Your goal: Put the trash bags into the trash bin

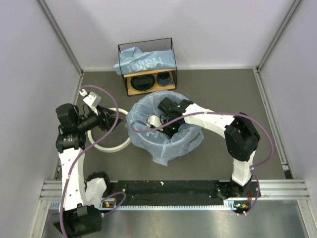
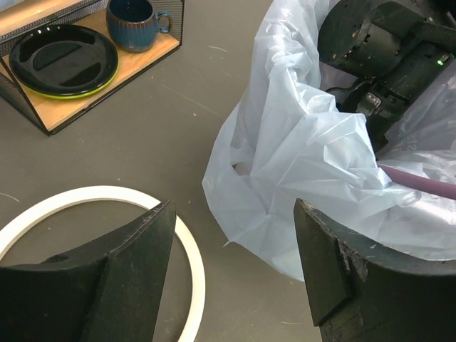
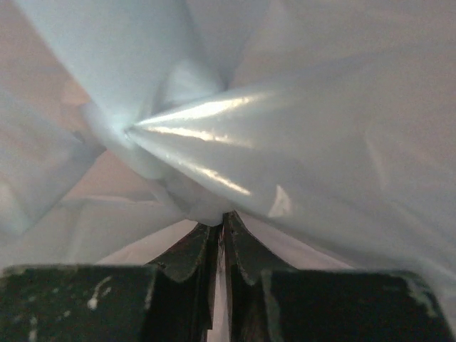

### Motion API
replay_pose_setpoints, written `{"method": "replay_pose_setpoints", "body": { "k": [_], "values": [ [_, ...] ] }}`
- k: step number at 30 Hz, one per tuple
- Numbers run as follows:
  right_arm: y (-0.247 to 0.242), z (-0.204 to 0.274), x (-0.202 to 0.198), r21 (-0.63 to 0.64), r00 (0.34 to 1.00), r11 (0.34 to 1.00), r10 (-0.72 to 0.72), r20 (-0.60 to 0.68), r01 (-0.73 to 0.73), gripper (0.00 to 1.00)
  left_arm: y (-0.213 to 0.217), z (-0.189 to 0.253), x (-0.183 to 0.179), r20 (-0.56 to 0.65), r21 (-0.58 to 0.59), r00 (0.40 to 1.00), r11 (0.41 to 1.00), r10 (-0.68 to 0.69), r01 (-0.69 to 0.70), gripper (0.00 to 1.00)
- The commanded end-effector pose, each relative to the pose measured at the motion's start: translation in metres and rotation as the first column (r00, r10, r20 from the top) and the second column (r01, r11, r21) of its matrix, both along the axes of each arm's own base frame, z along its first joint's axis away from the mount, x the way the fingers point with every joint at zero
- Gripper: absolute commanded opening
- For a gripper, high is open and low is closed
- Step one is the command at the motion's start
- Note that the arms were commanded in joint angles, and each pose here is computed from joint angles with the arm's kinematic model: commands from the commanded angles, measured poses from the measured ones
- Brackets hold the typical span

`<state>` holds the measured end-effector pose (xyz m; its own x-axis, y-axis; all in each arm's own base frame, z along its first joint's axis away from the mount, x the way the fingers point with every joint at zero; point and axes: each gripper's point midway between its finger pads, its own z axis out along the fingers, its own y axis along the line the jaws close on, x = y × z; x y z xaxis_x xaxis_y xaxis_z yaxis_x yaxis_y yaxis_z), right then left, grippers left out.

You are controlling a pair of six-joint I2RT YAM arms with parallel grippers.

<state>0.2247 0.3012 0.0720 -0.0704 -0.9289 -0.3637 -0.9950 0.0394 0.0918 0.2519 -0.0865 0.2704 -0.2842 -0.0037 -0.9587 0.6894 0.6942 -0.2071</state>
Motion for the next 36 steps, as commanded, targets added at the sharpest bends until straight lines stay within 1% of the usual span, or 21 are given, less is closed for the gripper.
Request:
{"method": "replay_pose_setpoints", "body": {
  "k": [1,2,5,9,12,13,14,16,21,23,25,26,28,29,31,32,35,36],
  "values": [
    [0.016,0.055,0.013,0.119,0.995,0.993,-0.024,0.097,0.012,0.08,-0.003,0.013,0.005,0.047,-0.023,0.999,0.999,-0.024,0.025,0.73],
    [0.018,0.067,0.013,0.146,0.993,0.989,-0.025,0.118,0.008,0.09,-0.003,0.015,0.005,0.051,-0.027,0.998,0.999,-0.03,0.031,0.73],
    [0.02,0.085,0.01,0.181,0.989,0.984,-0.027,0.147,0.0,0.09,-0.006,0.017,0.006,0.052,-0.041,0.998,0.998,-0.044,0.046,0.72],
    [0.019,0.094,0.005,0.193,0.987,0.981,-0.025,0.161,-0.006,0.12,-0.006,0.017,0.007,0.057,-0.041,0.997,0.998,-0.05,0.052,0.72],
    [0.016,0.087,0.003,0.176,0.989,0.984,-0.017,0.15,-0.01,0.13,-0.008,0.028,0.007,0.091,-0.053,0.994,0.997,-0.059,0.064,0.71],
    [0.016,0.086,0.002,0.173,0.989,0.985,-0.015,0.148,-0.011,0.13,-0.011,0.035,0.006,0.083,-0.083,0.995,0.994,-0.063,0.07,0.7],
    [0.016,0.085,0.002,0.171,0.989,0.985,-0.019,0.144,-0.006,0.13,-0.013,0.043,0.005,0.114,-0.085,0.99,0.993,-0.078,0.088,0.7],
    [0.018,0.094,0.001,0.195,0.989,0.981,-0.03,0.146,0.001,0.13,-0.017,0.05,0.003,0.125,-0.089,0.988,0.991,-0.091,0.103,0.7],
    [0.03,0.154,0.009,0.321,0.973,0.947,-0.09,0.214,0.017,0.17,-0.02,0.055,0.001,0.138,-0.083,0.986,0.99,-0.098,0.11,0.68],
    [0.028,0.183,0.018,0.361,0.952,0.932,-0.127,0.279,0.019,0.19,-0.019,0.056,0.001,0.144,-0.076,0.985,0.992,-0.09,0.102,0.68],
    [0.018,0.203,0.023,0.383,0.932,0.923,-0.158,0.325,0.023,0.24,-0.018,0.056,0.001,0.15,-0.071,0.985,0.993,-0.084,0.095,0.68],
    [0.013,0.212,0.025,0.393,0.926,0.919,-0.172,0.337,0.028,0.27,-0.019,0.056,0.001,0.148,-0.071,0.985,0.993,-0.084,0.095,0.68],
    [0.004,0.226,0.026,0.413,0.915,0.91,-0.199,0.35,0.04,0.31,-0.019,0.056,-0.001,0.15,-0.068,0.985,0.993,-0.088,0.099,0.68],
    [-0.005,0.245,0.029,0.459,0.905,0.885,-0.255,0.34,0.077,0.36,-0.019,0.056,-0.001,0.155,-0.065,0.984,0.993,-0.088,0.099,0.68],
    [-0.01,0.264,0.03,0.509,0.899,0.854,-0.302,0.317,0.108,0.46,-0.02,0.057,-0.003,0.159,-0.06,0.983,0.993,-0.091,0.101,0.68],
    [-0.011,0.279,0.034,0.537,0.888,0.836,-0.328,0.323,0.113,0.57,-0.02,0.057,-0.005,0.161,-0.06,0.983,0.993,-0.094,0.104,0.68],
    [-0.011,0.293,0.048,0.55,0.866,0.826,-0.36,0.348,0.122,0.68,-0.02,0.055,-0.006,0.159,-0.057,0.983,0.994,-0.088,0.098,0.68],
    [-0.011,0.281,0.062,0.529,0.866,0.834,-0.373,0.333,0.156,0.69,-0.02,0.055,-0.006,0.16,-0.056,0.983,0.994,-0.089,0.099,0.68]
  ]
}}
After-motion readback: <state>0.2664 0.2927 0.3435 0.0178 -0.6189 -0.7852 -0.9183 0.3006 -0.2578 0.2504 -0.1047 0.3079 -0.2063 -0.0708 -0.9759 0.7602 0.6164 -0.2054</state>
